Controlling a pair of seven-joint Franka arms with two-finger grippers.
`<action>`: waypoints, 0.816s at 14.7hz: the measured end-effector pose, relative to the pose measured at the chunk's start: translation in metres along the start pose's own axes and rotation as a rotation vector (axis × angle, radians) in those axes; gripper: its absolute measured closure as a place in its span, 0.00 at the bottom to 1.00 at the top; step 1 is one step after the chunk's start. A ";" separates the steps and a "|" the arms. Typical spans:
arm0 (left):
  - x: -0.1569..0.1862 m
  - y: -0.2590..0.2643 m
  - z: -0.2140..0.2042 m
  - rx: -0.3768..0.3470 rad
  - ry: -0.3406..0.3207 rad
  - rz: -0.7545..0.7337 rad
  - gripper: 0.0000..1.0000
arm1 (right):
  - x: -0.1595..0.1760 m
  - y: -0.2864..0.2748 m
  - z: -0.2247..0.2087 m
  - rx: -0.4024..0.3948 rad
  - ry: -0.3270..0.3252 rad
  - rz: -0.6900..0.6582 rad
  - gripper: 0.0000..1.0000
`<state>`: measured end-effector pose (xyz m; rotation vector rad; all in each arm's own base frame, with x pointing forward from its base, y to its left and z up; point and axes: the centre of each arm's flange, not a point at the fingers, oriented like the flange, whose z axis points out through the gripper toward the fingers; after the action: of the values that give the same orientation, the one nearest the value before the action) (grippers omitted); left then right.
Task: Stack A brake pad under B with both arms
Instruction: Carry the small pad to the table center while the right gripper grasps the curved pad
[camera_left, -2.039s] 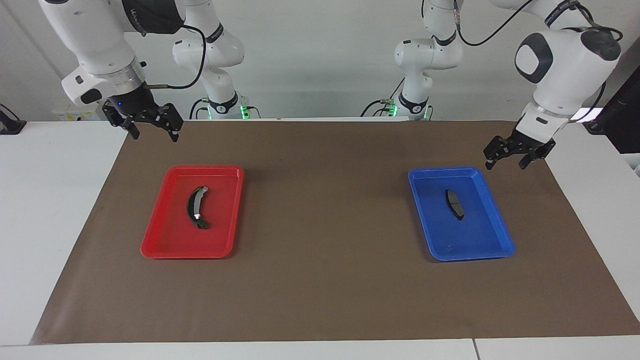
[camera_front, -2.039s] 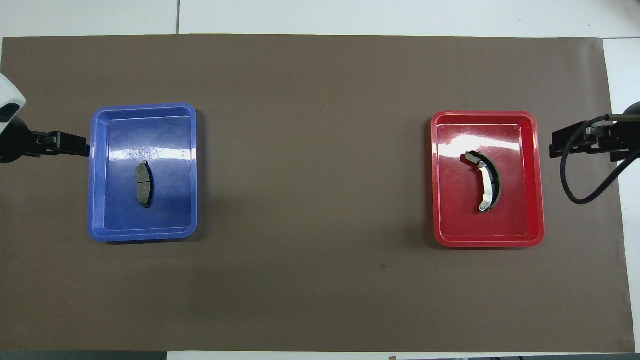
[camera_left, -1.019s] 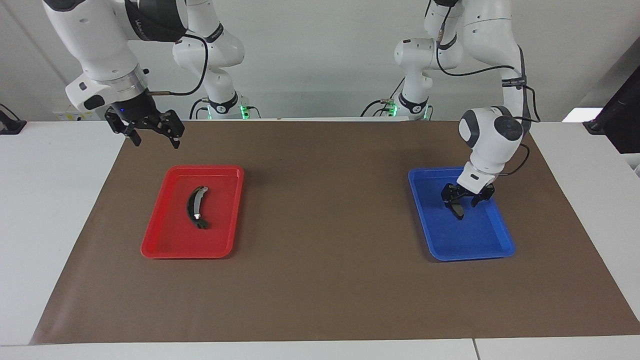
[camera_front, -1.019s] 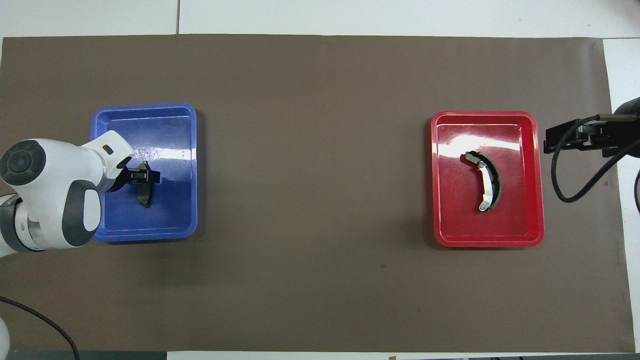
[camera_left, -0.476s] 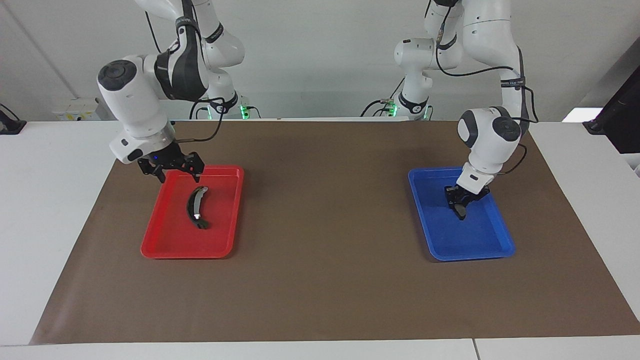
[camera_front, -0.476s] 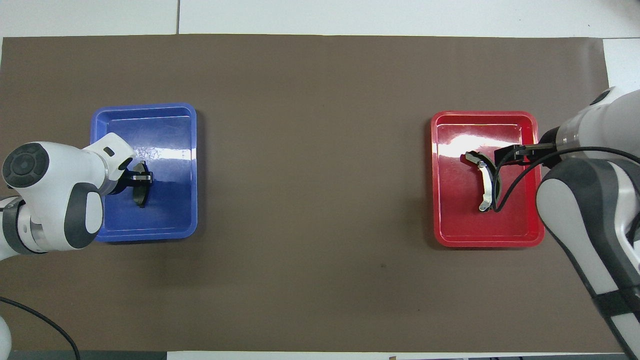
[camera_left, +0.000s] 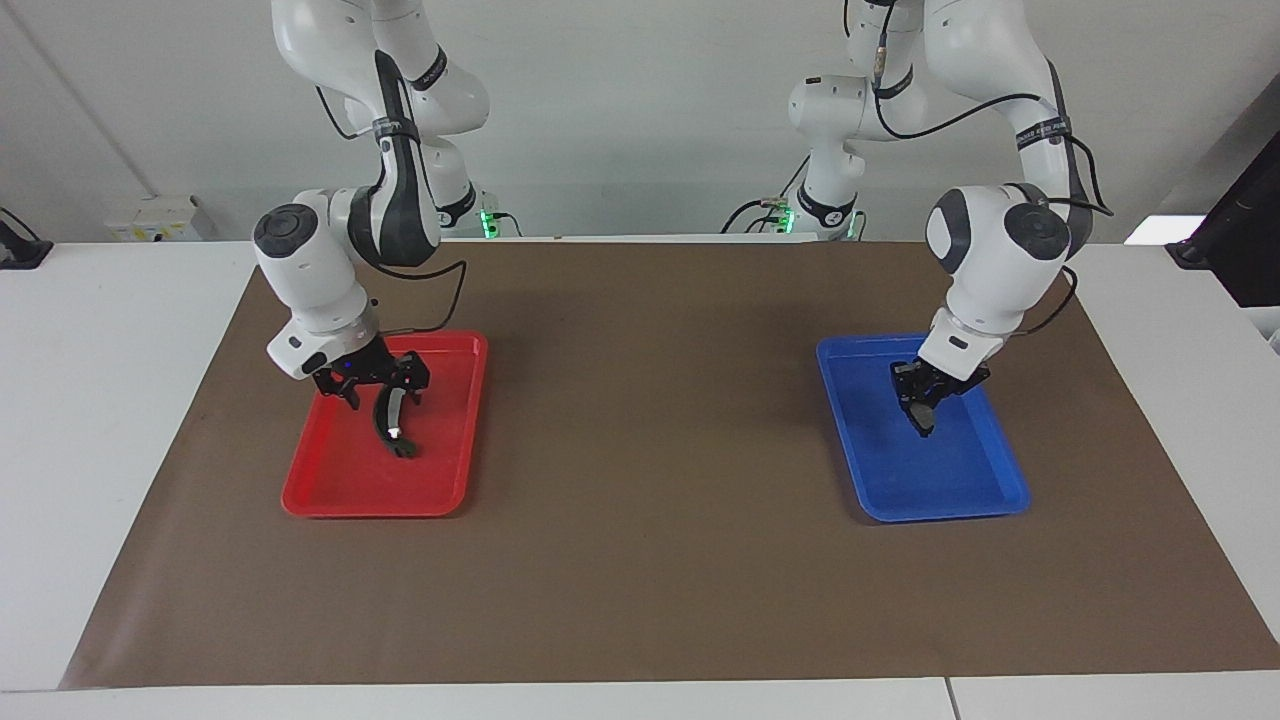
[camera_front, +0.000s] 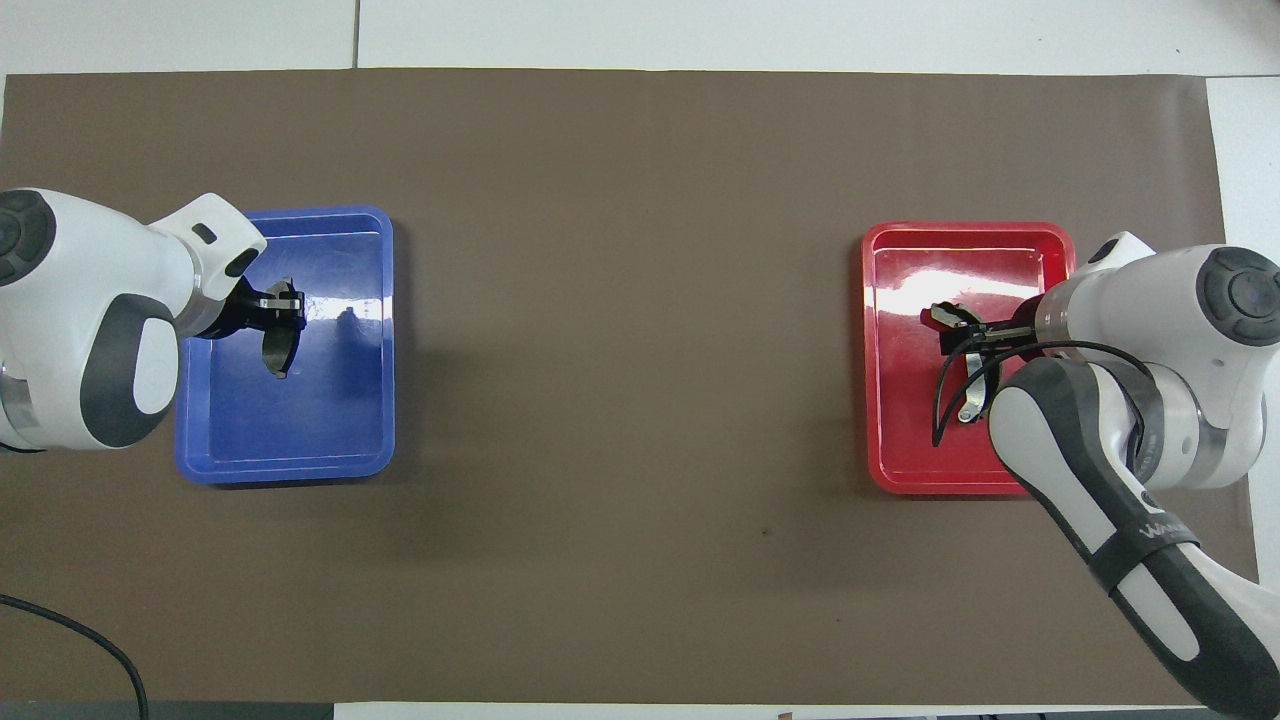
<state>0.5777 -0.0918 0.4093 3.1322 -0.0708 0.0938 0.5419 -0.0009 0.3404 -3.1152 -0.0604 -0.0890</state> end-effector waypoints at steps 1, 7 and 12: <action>0.002 0.026 -0.006 -0.005 0.015 -0.006 0.62 | -0.001 0.000 0.007 0.001 -0.003 -0.005 0.00; -0.015 0.176 0.019 -0.026 0.043 -0.010 0.62 | -0.011 0.015 0.038 -0.004 -0.033 -0.011 0.00; -0.019 0.269 0.053 -0.023 0.041 -0.025 0.62 | -0.009 0.015 0.046 -0.007 -0.006 -0.001 0.04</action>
<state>0.5499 -0.3601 0.3566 3.1057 -0.0329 0.1563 0.5361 -0.0148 0.2940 -3.1225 -0.0624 -0.0796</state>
